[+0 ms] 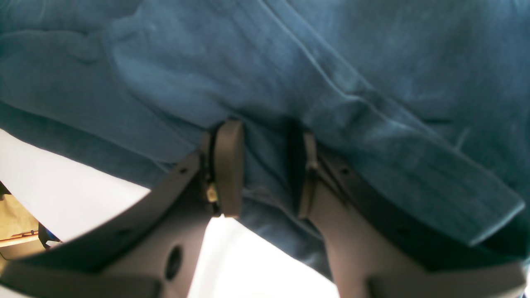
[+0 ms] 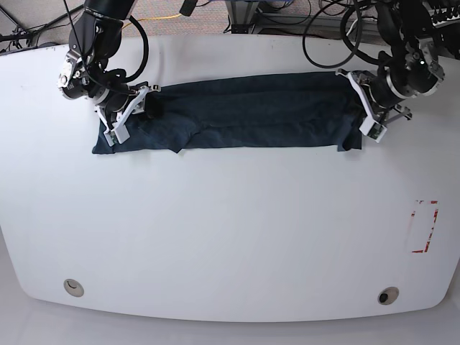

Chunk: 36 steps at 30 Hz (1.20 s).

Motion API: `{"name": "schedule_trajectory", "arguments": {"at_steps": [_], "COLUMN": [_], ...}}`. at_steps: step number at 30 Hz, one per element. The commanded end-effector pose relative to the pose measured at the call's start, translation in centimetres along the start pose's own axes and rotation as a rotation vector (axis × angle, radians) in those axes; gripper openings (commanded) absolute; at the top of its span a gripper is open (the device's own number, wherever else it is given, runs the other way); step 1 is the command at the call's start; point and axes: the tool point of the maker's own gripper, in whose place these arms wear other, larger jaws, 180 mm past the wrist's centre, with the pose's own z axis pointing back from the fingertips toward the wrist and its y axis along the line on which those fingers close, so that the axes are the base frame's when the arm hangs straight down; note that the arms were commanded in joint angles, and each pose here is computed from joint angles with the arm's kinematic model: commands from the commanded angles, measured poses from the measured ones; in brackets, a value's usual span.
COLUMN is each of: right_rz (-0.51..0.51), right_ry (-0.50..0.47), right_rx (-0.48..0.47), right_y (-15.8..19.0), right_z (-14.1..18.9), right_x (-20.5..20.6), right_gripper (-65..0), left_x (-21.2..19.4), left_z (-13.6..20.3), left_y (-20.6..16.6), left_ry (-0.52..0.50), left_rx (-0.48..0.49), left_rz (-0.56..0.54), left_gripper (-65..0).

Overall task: Fold the T-shirt properly
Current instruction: 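Grasp the strip end with the left gripper and fold it toward the right gripper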

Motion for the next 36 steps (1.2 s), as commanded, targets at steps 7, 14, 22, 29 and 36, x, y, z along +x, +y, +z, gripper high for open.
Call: {"name": "schedule_trajectory", "arguments": {"at_steps": [7, 14, 22, 29, 36], "right_rz": [0.009, 0.009, 0.010, 0.010, 0.012], "right_ry": [0.033, 0.033, 0.031, 0.029, 0.027], "right_rx": [-0.030, -0.030, -0.029, -0.029, -0.029], "right_y": [-0.6, -0.6, -0.6, -0.6, -0.6], "right_z": [0.4, 0.4, 0.4, 0.4, 0.4], "right_x": [-0.5, -0.5, -0.4, -0.4, -0.2], "right_gripper": [-47.2, -47.2, -47.2, -47.2, -47.2], "left_x": [4.8, 8.8, 10.9, 11.0, 12.0], "left_z": [-2.7, -3.5, -3.9, -4.0, -4.2], "left_y": [-7.7, -11.9, -13.6, -13.6, -17.4], "left_ry": [-0.119, -0.212, -0.259, -0.259, -0.249], "left_rx": [-0.202, -0.307, -0.351, -0.353, -0.438], "left_rz": [-0.058, -0.093, -0.088, -0.090, -0.114], "left_gripper": [-60.8, -60.8, -60.8, -60.6, -37.2]}}
